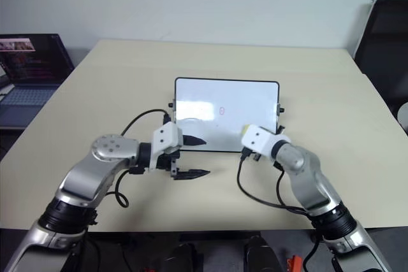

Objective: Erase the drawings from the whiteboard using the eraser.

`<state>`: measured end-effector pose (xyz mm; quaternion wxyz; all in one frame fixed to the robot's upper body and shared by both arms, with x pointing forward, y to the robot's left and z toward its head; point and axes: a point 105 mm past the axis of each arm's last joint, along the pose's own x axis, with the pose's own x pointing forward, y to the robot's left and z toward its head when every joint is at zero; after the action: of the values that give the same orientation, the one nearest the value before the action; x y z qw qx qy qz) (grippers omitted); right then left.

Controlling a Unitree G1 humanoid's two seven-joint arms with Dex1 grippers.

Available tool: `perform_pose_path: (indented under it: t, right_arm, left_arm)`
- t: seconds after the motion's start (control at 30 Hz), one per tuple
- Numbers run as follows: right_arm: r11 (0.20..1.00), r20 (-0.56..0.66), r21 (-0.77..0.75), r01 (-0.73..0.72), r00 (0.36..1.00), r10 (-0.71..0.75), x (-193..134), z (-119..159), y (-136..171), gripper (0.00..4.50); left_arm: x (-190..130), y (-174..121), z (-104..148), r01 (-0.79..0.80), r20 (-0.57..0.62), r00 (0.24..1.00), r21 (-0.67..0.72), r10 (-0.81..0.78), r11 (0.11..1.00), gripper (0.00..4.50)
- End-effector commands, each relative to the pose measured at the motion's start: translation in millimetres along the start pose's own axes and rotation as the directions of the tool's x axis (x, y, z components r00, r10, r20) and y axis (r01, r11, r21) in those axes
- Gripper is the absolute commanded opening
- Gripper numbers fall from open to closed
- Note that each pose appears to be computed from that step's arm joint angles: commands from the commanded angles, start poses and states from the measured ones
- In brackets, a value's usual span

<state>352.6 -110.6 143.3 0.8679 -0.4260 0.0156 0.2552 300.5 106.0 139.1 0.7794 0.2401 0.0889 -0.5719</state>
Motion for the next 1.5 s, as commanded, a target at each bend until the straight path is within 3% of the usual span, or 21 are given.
perform_pose_path:
  t: [0.03,0.17,0.3,0.4,0.57,1.1,1.5]
  right_arm:
    - [0.986,0.097,0.163,0.033,0.994,-0.049,-13.3,19.0,-14.1,0.99]
    - [0.895,0.236,0.442,-0.065,0.971,-0.046,-36.8,38.7,-12.7,0.99]
    - [0.833,0.283,0.532,-0.151,0.959,-0.007,-60.1,38.5,-6.6,0.99]
    - [0.814,0.317,0.546,-0.199,0.948,0.020,-66.9,41.8,-0.5,0.99]
    - [0.810,0.366,0.526,-0.260,0.929,0.061,-64.9,47.0,8.8,0.99]
    - [0.851,0.440,0.411,-0.326,0.889,0.128,-43.3,57.9,16.5,0.99]
    - [0.958,0.400,0.182,-0.222,0.907,0.134,4.3,86.7,9.9,0.99]
  left_arm:
    - [-8.3,20.9,15.0,-0.127,0.080,0.989,-0.002,0.127,0.992,4.50]
    - [-25.0,38.1,13.2,-0.252,0.137,0.954,-0.126,0.269,0.959,4.50]
    - [-40.5,46.3,25.6,-0.342,0.259,0.883,-0.216,0.392,0.914,4.50]
    - [-42.7,37.5,21.1,-0.327,0.263,0.881,-0.263,0.393,0.908,4.50]
    - [-47.3,15.3,0.4,-0.275,0.154,0.932,-0.284,0.327,0.918,4.50]
    - [-66.4,31.2,-2.1,-0.397,0.068,0.902,-0.262,0.427,0.880,4.50]
    - [-61.2,21.9,-12.3,-0.290,-0.028,0.957,-0.177,0.289,0.941,4.50]
